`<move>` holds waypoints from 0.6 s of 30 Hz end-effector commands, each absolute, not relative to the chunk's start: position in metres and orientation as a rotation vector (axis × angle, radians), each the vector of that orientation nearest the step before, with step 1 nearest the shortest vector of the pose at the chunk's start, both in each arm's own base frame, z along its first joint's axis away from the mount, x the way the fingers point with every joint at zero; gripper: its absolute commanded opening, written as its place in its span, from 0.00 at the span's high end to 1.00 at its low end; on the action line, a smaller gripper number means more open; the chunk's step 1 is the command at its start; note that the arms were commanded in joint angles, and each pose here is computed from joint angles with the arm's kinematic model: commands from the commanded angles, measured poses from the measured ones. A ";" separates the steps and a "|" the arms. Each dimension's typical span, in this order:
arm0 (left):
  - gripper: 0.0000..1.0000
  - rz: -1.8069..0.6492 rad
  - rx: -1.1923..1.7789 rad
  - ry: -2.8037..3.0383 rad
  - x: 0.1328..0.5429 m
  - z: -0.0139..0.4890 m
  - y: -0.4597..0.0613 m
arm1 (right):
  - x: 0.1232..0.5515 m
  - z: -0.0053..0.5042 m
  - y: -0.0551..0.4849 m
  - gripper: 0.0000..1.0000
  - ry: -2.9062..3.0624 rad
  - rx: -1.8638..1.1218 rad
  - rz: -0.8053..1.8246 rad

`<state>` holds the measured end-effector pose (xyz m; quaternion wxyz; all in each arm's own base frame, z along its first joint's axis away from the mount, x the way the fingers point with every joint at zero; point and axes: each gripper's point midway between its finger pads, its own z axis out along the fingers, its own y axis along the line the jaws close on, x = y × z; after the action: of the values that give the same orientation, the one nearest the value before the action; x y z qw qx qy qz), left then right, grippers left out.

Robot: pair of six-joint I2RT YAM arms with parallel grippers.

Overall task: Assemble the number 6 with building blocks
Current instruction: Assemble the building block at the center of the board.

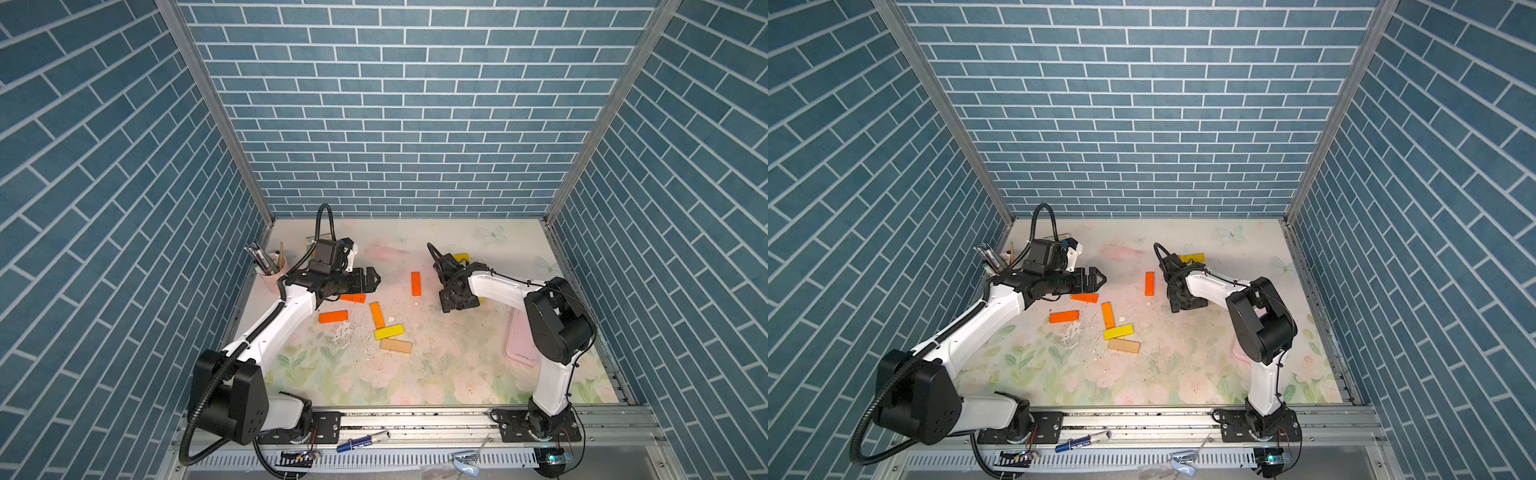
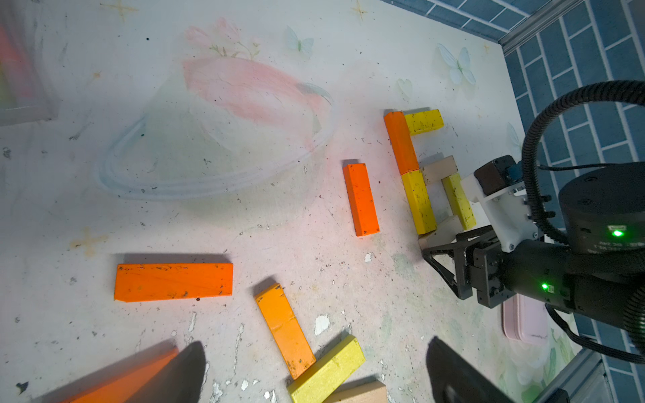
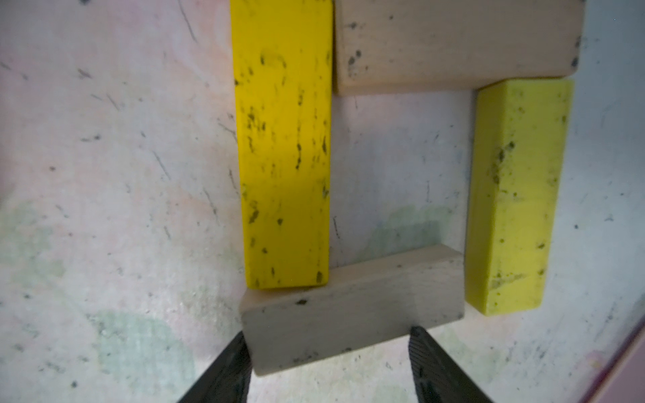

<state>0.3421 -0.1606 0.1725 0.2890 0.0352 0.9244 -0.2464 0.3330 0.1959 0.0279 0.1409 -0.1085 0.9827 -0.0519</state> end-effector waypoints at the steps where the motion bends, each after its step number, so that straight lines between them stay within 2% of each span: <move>1: 0.01 -0.658 0.112 2.440 0.342 0.185 -0.162 | 0.335 0.023 0.188 0.30 2.851 -0.276 -0.205; 18: 0.01 -0.660 0.112 2.435 0.342 0.186 -0.162 | 0.336 0.024 0.185 0.29 2.849 -0.255 -0.214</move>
<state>0.3420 -0.1605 0.1732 0.2898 0.0354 0.9241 -0.2467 0.3351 0.1922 0.0281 0.1430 -0.1010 0.9829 -0.0567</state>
